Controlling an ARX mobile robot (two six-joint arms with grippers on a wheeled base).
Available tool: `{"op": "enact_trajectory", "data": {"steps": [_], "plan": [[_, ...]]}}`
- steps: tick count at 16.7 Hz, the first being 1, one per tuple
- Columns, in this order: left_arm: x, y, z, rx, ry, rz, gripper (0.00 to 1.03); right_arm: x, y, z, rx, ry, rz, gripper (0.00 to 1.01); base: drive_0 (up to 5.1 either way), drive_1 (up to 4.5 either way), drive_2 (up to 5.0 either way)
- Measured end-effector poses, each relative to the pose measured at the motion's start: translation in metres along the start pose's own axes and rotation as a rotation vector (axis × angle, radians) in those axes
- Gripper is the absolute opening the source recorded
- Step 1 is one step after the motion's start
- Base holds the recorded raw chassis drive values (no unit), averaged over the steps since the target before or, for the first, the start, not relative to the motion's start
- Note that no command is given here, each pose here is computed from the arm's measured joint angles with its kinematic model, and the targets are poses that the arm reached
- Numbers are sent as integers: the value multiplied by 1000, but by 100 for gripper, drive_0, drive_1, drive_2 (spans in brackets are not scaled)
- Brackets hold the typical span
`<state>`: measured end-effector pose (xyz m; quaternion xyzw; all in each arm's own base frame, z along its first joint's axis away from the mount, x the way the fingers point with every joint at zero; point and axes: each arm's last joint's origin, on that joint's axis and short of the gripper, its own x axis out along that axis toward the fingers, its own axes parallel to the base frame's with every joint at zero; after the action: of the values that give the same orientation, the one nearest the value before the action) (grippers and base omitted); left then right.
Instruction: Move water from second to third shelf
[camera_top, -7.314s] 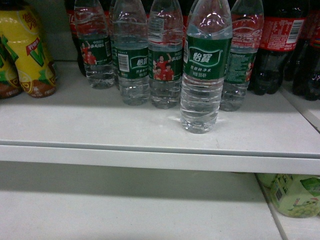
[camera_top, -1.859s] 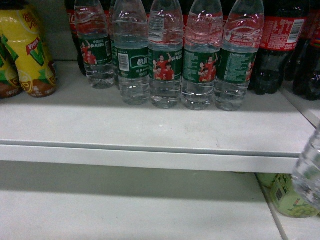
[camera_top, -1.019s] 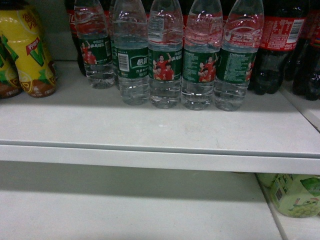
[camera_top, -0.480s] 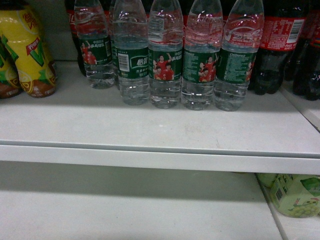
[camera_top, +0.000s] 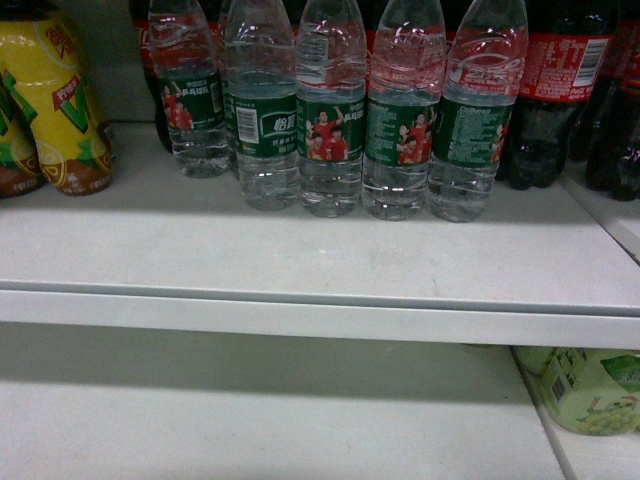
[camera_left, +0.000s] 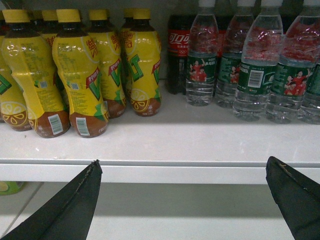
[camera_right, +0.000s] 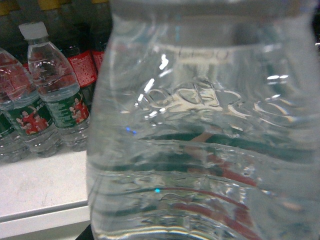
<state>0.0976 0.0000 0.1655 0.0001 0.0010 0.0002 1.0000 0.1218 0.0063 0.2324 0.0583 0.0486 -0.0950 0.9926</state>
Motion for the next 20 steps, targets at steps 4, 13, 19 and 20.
{"op": "enact_trajectory", "data": {"steps": [4, 13, 19, 20], "plan": [[0, 0, 0, 0, 2, 1, 98, 0, 0, -1, -2, 5, -1, 44, 0, 0, 0], [0, 0, 0, 0, -1, 2, 98, 0, 0, 1, 1, -2, -1, 44, 0, 0, 0], [0, 0, 0, 0, -2, 0, 98, -1, 0, 3, 7, -9, -2, 44, 0, 0, 0], [0, 0, 0, 0, -1, 0, 98, -1, 0, 3, 7, -9, -2, 44, 0, 0, 0]]}}
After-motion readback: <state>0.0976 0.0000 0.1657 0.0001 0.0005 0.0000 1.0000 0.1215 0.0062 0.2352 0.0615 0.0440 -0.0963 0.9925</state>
